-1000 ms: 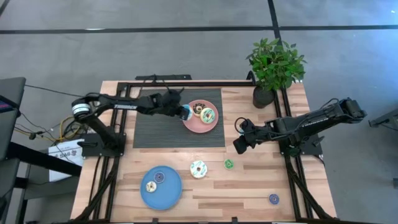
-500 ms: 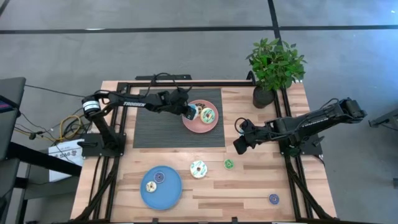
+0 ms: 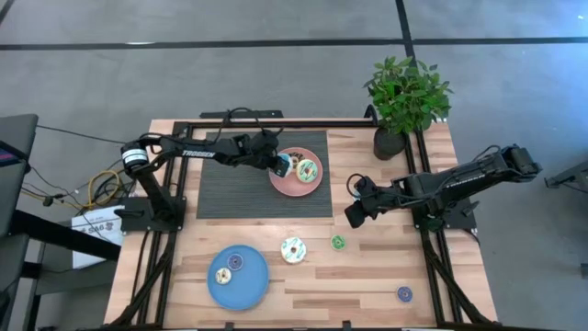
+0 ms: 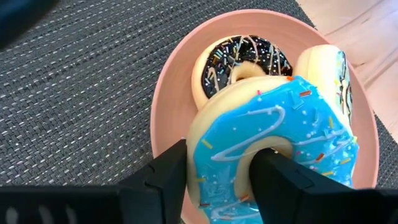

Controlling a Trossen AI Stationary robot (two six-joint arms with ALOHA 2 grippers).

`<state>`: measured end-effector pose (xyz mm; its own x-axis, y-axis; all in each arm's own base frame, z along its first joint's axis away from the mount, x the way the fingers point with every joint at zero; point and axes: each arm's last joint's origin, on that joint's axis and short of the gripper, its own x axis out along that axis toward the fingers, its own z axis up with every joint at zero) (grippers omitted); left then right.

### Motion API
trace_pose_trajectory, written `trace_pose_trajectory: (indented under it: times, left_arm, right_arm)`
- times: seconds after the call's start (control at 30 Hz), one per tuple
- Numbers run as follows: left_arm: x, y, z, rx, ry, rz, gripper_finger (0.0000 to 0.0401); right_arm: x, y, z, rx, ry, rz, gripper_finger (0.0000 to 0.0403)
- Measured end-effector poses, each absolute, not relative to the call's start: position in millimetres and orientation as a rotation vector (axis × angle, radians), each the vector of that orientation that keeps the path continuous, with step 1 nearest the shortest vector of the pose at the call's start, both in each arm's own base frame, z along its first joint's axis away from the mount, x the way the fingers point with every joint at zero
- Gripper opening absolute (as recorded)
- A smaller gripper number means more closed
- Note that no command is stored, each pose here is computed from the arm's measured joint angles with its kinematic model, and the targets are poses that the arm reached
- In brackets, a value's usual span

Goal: Pick & Place donuts
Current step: Put the large blue donut on the pink plate

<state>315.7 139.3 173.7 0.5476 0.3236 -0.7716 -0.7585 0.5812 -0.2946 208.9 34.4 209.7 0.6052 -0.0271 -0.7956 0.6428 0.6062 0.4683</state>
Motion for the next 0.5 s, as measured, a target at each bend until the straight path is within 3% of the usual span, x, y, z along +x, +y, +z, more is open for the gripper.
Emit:
trace_pose_trajectory:
  times: [0.5]
  left_arm:
    - [314.3, 138.5, 172.6, -0.656, 0.755, 0.701, 0.0215]
  right_arm:
    - [209.1, 32.8, 209.8, 0.864, 0.832, -0.463, 0.0001]
